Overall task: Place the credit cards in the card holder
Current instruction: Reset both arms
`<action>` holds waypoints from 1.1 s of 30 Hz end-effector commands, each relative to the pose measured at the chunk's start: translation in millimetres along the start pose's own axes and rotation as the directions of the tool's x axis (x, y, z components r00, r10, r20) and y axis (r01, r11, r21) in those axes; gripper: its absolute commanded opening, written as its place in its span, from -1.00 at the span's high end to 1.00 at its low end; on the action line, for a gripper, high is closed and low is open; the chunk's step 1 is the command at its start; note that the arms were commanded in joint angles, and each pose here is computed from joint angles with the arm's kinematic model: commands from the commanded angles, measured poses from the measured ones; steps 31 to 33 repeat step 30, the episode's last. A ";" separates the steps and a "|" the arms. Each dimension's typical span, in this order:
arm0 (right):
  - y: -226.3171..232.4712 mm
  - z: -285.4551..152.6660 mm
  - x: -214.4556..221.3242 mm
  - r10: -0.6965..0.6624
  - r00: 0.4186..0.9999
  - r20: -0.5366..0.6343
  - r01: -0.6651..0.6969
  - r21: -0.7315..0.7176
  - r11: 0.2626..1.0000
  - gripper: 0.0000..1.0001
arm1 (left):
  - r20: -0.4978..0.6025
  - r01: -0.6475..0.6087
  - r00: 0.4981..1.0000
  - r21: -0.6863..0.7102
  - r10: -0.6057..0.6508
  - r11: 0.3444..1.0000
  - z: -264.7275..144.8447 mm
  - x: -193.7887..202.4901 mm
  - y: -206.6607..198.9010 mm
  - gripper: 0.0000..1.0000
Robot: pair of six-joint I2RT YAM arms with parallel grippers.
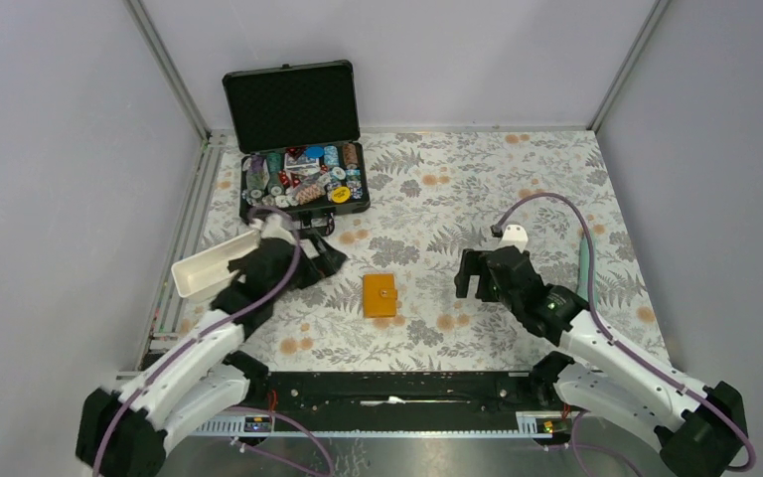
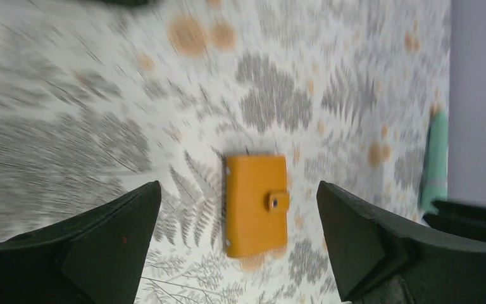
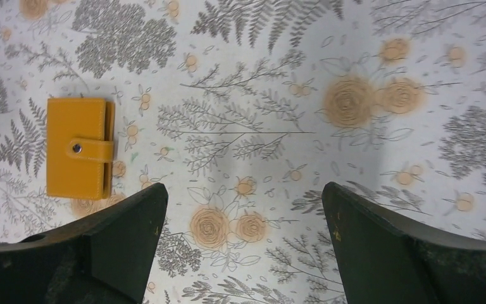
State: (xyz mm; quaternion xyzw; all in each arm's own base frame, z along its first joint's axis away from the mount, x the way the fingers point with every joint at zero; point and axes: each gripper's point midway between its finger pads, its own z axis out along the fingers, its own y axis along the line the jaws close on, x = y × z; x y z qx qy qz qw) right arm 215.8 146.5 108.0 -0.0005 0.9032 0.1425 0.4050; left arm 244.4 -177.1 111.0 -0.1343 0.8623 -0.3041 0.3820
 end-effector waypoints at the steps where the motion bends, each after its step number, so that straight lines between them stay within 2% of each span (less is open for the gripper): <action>1: -22.4 -25.7 -46.4 -0.014 0.990 0.139 -0.005 0.133 0.991 -0.99 | 0.184 -0.023 0.981 -0.189 0.058 0.982 -60.1 -70.2 21.3 -0.98; 4: -27.0 -42.3 -70.0 0.008 0.972 0.236 -0.045 0.152 0.987 -0.99 | 0.242 -0.058 0.963 -0.253 0.122 0.966 -100.8 -102.2 22.6 -0.98; 6: -20.8 -51.7 -82.4 0.005 0.959 0.285 -0.037 0.108 0.993 -0.99 | 0.241 -0.094 0.954 -0.317 0.176 0.944 -120.4 -111.7 28.8 -0.98; 10: -21.5 -72.3 -104.8 -0.002 0.928 0.373 -0.035 0.095 0.995 -0.99 | 0.295 -0.174 0.908 -0.378 0.296 0.909 -155.4 -130.5 28.6 -0.97; 13: -23.6 -79.5 -108.7 0.006 0.913 0.407 -0.044 0.084 0.995 -0.99 | 0.363 -0.187 0.862 -0.420 0.353 0.888 -170.6 -135.9 39.1 -0.98; 15: -23.5 -79.5 -107.0 0.016 0.910 0.414 -0.050 0.072 0.996 -0.99 | 0.379 -0.186 0.847 -0.445 0.373 0.876 -173.0 -133.5 48.6 -0.98; 18: -23.3 -78.8 -105.9 0.019 0.911 0.413 -0.052 0.068 0.996 -0.99 | 0.371 -0.168 0.854 -0.466 0.364 0.869 -167.9 -126.9 59.8 -0.98; 33: -25.5 -79.6 -106.3 0.025 0.907 0.420 -0.062 0.075 0.995 -0.99 | 0.357 -0.162 0.862 -0.481 0.361 0.862 -163.3 -126.9 62.9 -0.98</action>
